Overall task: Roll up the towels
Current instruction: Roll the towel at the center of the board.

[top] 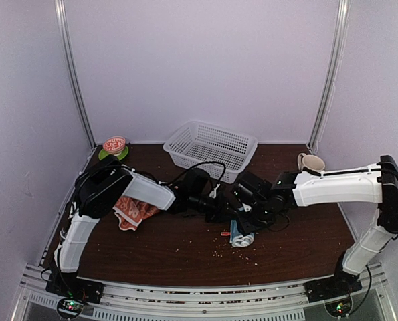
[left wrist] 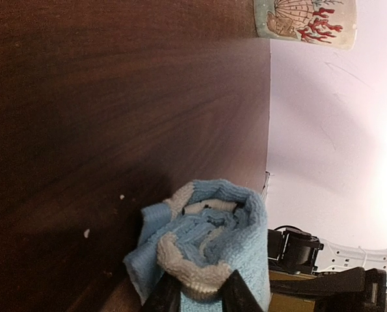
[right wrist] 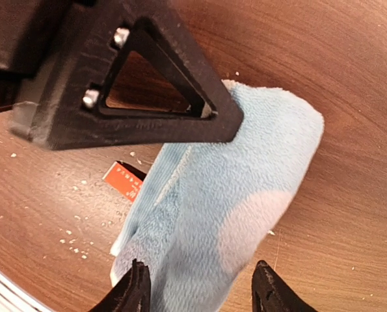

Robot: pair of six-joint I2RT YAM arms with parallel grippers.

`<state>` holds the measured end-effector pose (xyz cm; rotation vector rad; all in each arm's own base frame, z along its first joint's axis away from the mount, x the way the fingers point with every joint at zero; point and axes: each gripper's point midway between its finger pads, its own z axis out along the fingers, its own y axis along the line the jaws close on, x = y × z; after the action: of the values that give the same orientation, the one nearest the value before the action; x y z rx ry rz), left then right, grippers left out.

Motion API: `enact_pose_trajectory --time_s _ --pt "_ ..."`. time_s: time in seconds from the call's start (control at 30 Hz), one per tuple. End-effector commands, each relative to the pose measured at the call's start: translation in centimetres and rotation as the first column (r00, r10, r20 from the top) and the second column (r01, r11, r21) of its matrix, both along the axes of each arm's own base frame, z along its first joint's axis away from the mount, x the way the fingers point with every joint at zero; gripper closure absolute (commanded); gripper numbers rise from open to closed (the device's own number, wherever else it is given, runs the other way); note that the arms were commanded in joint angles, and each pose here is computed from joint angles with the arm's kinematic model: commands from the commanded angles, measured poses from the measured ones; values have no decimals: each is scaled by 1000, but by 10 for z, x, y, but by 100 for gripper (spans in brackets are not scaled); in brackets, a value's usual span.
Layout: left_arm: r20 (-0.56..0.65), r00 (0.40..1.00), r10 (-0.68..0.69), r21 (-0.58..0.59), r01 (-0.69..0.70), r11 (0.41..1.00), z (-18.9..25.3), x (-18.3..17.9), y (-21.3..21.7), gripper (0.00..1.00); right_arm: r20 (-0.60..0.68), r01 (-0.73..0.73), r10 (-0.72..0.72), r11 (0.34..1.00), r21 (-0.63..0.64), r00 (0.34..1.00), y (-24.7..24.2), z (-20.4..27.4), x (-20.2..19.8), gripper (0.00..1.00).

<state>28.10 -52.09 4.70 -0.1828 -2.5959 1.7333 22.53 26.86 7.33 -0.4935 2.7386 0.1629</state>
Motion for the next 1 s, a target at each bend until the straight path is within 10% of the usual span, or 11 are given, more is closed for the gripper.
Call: enact_pose_trajectory --time_s 0.0,0.33,0.97 --pt "-6 1000 17 32 -17 999 -17 4 0 77 41 38 -42 995 89 998 -3 16 4 45" --pt "-6 1000 15 37 -14 999 -18 3 1 77 -38 299 -308 874 384 950 -41 14 16 44" --pt "34 999 -2 38 1 999 2 -5 21 65 -186 289 -244 916 280 952 -20 -36 14 45"
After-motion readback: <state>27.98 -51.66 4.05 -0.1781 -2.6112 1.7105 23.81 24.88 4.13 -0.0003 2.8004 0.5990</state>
